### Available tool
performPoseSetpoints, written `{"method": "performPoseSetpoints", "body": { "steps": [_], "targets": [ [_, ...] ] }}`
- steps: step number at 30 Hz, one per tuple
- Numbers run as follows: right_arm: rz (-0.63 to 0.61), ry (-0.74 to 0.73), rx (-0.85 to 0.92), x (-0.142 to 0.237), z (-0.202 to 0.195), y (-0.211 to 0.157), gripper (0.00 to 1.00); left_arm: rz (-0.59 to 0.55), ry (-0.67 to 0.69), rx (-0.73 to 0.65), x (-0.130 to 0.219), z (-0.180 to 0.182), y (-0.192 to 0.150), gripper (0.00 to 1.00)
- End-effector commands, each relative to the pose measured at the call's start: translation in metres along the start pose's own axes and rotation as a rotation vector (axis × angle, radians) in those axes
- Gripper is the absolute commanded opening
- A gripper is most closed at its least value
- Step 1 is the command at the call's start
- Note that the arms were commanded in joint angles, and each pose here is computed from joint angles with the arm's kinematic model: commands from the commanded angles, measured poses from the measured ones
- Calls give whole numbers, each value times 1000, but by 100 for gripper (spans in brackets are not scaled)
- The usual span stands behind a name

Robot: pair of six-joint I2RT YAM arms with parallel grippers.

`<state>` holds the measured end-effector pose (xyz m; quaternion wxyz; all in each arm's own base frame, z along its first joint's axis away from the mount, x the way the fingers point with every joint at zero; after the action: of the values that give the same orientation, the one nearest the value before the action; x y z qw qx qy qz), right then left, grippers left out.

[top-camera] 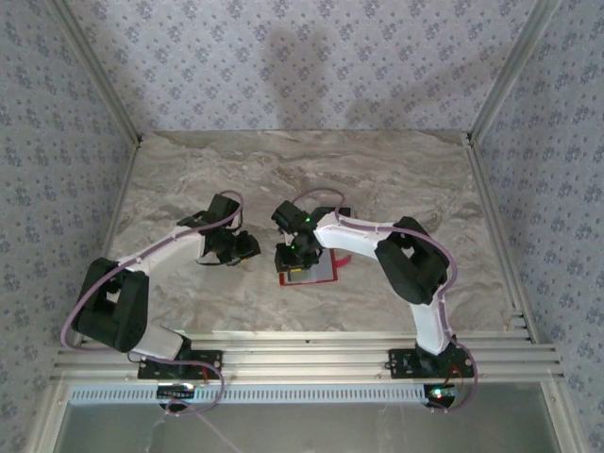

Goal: Take the credit cards out of the card holder

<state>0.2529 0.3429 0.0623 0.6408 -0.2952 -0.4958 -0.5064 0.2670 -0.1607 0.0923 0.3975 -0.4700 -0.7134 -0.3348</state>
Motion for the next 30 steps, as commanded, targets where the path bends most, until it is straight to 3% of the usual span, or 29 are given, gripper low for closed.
{"method": "performPoseSetpoints", "body": {
  "steps": [1,18,30],
  "targets": [
    [11,-117,9,13,-17,-8,36,-8,-28,-21,5,-4,1,30],
    [8,-407,38,43,-49,-13,37,-10,-35,-26,7,-9,4,30],
    [-6,-480,15,60,-68,-17,39,25,-19,-80,0,-24,-1,30]
  ]
}}
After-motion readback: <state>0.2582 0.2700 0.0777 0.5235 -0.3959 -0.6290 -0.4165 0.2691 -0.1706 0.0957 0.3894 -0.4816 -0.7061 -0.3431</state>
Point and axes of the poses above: each hand's point on the last joint's axis, 136 mm out from that joint toward the fingers, its own x axis back along the fingers, its own z axis along the line the jaws close on, y = z × x, the point moved 3 cm from there along x, back along the fingers, and after that the axes turned 4 degrees about x, right-handed, at the moved point
